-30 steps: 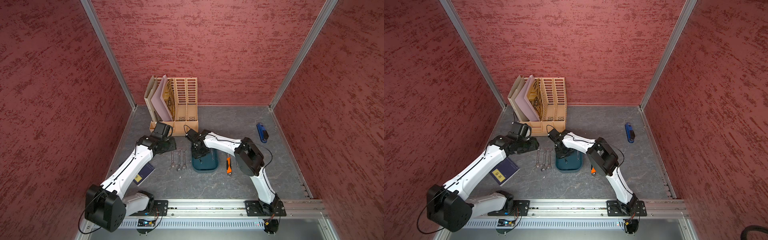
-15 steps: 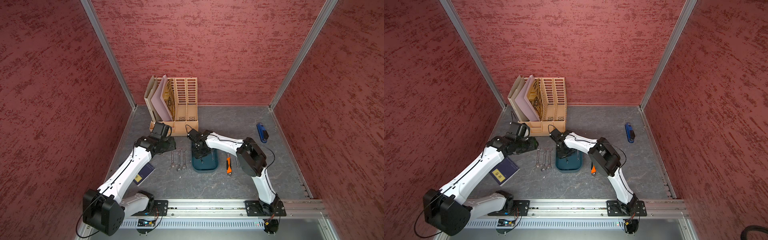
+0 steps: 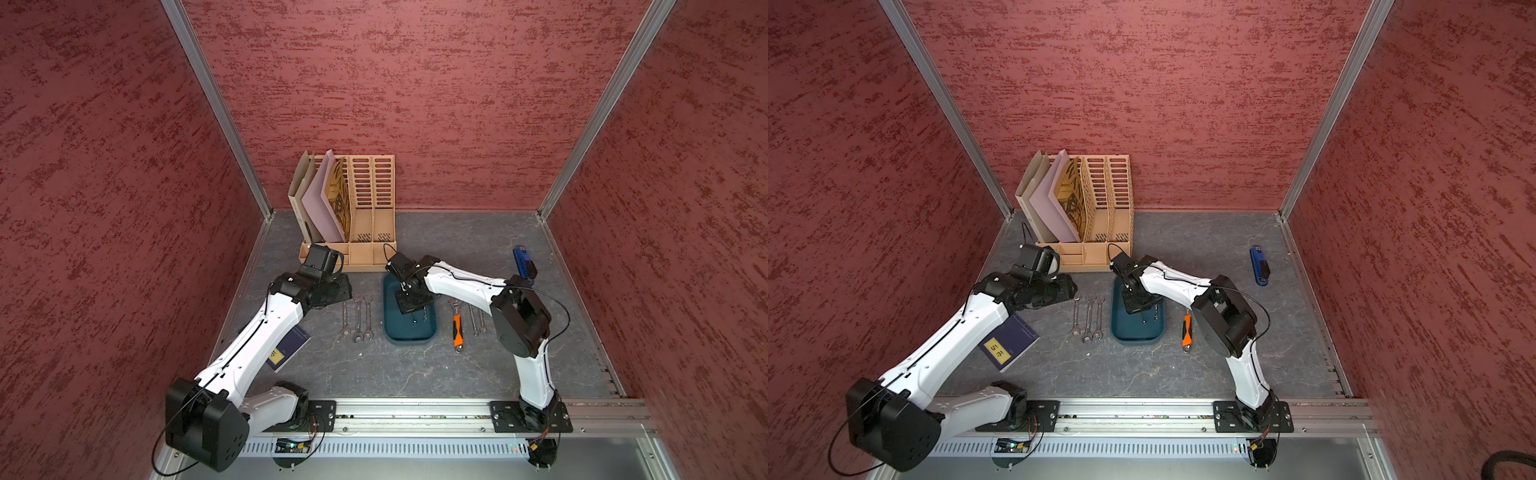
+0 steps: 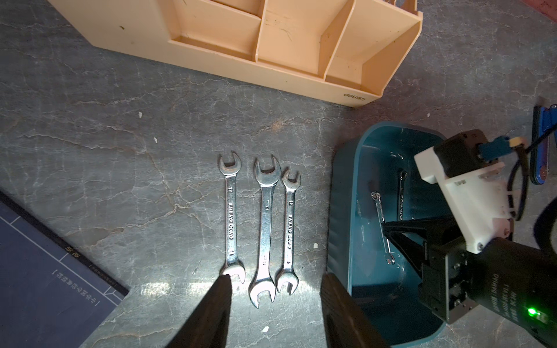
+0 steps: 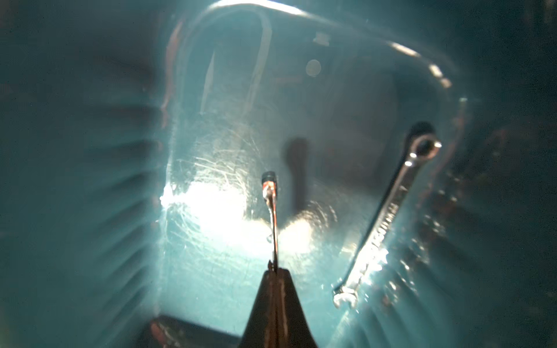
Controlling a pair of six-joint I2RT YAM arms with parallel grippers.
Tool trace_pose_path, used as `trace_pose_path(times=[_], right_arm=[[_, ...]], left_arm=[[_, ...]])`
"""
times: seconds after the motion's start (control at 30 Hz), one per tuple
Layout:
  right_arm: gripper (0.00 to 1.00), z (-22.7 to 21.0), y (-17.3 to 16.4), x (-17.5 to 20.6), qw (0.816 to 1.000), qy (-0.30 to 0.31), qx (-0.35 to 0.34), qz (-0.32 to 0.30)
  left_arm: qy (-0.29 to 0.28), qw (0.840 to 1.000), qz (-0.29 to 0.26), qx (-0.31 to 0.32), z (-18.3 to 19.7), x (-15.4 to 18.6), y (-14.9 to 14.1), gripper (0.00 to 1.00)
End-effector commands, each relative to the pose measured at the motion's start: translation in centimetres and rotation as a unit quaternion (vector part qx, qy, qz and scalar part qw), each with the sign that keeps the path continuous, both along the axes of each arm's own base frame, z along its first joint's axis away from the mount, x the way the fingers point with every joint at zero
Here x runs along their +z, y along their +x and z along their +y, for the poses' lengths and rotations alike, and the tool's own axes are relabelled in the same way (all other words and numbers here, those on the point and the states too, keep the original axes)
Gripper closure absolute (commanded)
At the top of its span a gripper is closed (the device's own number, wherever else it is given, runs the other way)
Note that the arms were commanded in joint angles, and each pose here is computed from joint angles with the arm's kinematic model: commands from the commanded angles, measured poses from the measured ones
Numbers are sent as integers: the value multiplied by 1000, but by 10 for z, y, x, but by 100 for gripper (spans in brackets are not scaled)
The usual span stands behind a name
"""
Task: Take out the wrench from the storage box
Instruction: Pick up the wrench from the storage box.
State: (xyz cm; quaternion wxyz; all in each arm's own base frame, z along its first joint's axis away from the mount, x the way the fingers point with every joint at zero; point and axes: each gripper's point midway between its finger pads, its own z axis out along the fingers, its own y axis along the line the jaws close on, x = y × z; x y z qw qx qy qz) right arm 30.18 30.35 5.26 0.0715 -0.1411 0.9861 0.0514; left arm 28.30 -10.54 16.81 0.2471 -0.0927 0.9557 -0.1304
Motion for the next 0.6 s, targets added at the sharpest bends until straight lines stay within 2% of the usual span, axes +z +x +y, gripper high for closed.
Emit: trace_pose_path(times=[0.0,0.33,0.57], right_arm=[[97,-10,5,20,1000,4,-5,-19],[100,-29,9,60,999,17,-17,-47],[100,-69,11,95,996,19,-41,-72]], left_arm=[[-11,1000,-11,-1,-3,9,0,49],[-14,1000,-10,-3,-5,10,1,49],[-16,1000,-9,-6,-7,10,3,49]])
